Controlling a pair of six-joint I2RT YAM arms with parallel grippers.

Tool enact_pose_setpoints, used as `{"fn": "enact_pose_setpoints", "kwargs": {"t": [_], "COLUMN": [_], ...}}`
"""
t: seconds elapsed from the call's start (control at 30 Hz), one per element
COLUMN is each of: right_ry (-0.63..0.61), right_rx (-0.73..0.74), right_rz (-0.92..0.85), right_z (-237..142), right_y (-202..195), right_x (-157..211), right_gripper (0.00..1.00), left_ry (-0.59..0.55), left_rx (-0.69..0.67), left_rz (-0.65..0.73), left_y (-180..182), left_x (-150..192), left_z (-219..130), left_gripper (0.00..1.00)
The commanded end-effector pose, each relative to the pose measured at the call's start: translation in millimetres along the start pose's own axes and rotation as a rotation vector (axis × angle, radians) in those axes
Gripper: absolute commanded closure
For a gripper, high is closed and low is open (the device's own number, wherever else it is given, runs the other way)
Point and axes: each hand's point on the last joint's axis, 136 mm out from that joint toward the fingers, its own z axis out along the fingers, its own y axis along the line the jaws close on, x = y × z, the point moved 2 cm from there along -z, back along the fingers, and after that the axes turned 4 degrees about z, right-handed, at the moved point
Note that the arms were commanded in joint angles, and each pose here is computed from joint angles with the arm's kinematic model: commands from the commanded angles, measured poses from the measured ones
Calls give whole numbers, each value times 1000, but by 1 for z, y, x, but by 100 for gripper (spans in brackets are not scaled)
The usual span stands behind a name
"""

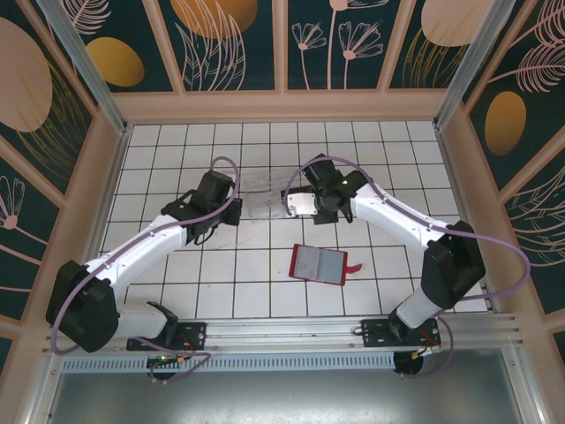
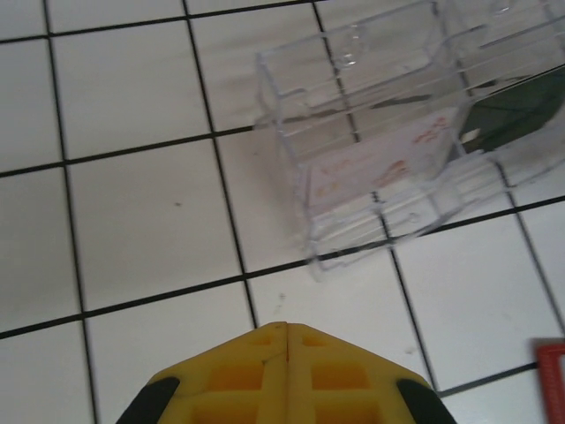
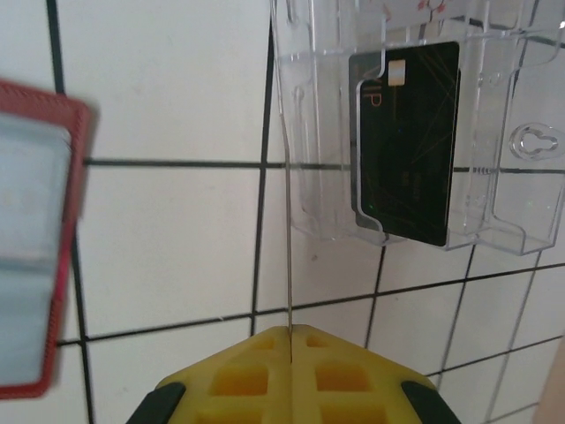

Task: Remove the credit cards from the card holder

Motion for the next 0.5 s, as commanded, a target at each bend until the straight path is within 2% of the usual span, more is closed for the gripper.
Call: {"fn": "enact_pose_setpoints", "kwargs": {"t": [0.0, 0.47], "right_ry": [90, 77], "right_rx": [29, -46], "right_rz": [-117, -114], "right_z": [0, 35], "right_y": [-19, -53], "right_x": [7, -14], "right_gripper": [100, 100], "left_ry": [-38, -46], "left_rx": [-83, -92], "left_rz": [55, 47], "left_y": [13, 18], "left_x": [-14, -6], "left_z": [-7, -13], "left_gripper": [100, 100]}}
